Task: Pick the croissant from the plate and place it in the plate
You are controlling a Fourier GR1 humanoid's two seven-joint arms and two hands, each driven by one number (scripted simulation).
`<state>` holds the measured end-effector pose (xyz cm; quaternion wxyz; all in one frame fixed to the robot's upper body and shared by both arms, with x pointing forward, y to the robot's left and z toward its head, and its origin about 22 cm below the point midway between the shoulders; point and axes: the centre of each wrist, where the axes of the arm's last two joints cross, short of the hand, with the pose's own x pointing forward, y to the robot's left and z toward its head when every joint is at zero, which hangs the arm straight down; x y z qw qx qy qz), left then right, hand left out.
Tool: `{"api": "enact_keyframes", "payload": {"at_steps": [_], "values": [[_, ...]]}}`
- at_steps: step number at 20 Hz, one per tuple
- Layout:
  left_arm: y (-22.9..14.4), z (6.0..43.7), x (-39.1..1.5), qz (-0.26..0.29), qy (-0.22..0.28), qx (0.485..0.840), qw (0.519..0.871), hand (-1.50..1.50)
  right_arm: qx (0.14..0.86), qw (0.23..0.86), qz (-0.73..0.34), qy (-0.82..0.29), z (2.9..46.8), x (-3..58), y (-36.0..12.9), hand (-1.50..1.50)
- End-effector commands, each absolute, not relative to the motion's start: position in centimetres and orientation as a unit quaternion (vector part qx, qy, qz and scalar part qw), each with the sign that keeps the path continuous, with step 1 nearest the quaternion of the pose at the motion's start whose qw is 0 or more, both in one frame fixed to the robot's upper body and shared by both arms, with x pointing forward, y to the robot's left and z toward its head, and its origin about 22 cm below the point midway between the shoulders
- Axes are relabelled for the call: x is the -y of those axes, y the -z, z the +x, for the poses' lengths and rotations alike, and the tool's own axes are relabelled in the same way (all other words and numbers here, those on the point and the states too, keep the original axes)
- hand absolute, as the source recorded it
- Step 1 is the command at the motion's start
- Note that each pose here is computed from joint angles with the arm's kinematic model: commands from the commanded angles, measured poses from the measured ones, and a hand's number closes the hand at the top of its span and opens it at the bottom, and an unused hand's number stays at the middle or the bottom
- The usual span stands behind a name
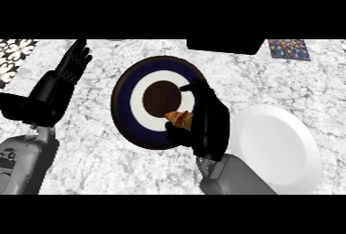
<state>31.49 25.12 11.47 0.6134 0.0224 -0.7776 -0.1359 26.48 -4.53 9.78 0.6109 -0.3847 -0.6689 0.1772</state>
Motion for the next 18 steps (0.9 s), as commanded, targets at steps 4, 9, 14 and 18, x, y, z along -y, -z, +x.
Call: {"api": "enact_keyframes", "payload": {"at_steps": [4,9,14,18], "values": [[-12.0,32.0,-24.7,0.020,0.140,0.774,0.617,0.00,0.716,0.605,-0.340,-0.075,31.8,2.0,-12.0,-1.50],[-11.1,31.6,-24.8,0.020,0.134,0.773,0.620,0.00,0.752,0.584,-0.305,0.023,33.4,2.2,-12.3,-1.50],[-10.2,31.5,-26.0,0.031,0.129,0.766,0.629,0.00,0.766,0.581,-0.263,0.081,33.5,1.3,-12.0,-1.50],[-10.7,31.3,-26.4,0.048,0.115,0.770,0.626,0.00,0.760,0.591,-0.250,0.108,32.2,2.8,-9.6,-1.50]]}}
